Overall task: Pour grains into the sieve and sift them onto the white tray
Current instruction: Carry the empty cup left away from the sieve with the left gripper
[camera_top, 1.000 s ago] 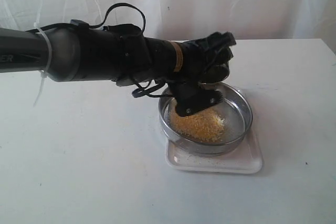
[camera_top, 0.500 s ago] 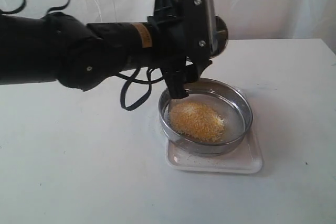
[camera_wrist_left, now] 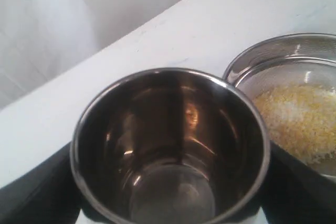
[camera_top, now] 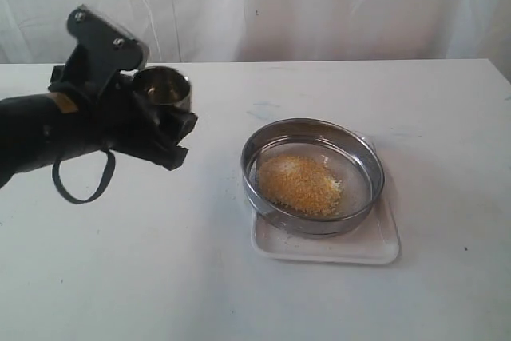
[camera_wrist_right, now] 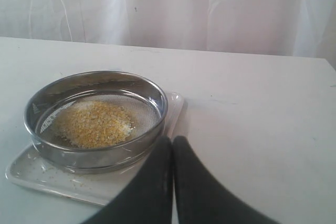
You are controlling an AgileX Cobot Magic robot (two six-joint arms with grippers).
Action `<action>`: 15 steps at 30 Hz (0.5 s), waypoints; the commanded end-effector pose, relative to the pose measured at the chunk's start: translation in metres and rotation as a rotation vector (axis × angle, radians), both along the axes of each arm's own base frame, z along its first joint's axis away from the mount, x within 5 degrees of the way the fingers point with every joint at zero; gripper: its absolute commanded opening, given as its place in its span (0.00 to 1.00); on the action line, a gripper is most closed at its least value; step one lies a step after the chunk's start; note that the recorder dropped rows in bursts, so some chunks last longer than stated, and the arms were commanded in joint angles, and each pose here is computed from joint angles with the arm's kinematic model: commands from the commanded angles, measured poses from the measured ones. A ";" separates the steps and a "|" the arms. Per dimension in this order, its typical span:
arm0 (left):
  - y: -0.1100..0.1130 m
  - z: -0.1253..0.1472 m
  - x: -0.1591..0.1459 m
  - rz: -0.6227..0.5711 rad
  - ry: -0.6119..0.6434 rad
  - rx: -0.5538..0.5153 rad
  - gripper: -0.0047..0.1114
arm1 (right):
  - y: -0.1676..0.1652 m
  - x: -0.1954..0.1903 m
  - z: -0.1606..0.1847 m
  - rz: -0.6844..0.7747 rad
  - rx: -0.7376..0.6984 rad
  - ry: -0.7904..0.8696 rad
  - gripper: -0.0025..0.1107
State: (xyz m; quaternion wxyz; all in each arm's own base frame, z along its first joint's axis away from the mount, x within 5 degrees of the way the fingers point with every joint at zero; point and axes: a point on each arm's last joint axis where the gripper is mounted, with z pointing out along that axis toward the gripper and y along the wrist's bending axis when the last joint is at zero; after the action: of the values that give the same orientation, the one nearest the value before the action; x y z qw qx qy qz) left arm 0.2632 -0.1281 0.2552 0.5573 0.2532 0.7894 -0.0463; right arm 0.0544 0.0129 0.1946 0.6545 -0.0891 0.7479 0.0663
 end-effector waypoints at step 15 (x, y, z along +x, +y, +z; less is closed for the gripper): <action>0.063 -0.062 -0.012 0.319 0.155 -0.115 0.04 | 0.000 0.000 0.000 0.003 0.004 -0.014 0.02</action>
State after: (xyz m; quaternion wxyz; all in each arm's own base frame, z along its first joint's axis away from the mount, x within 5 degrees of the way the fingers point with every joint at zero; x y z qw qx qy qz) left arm 0.2502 -0.0666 0.2005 0.5167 0.0979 0.8502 -0.0236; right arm 0.0544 0.0129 0.1946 0.6545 -0.0891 0.7479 0.0663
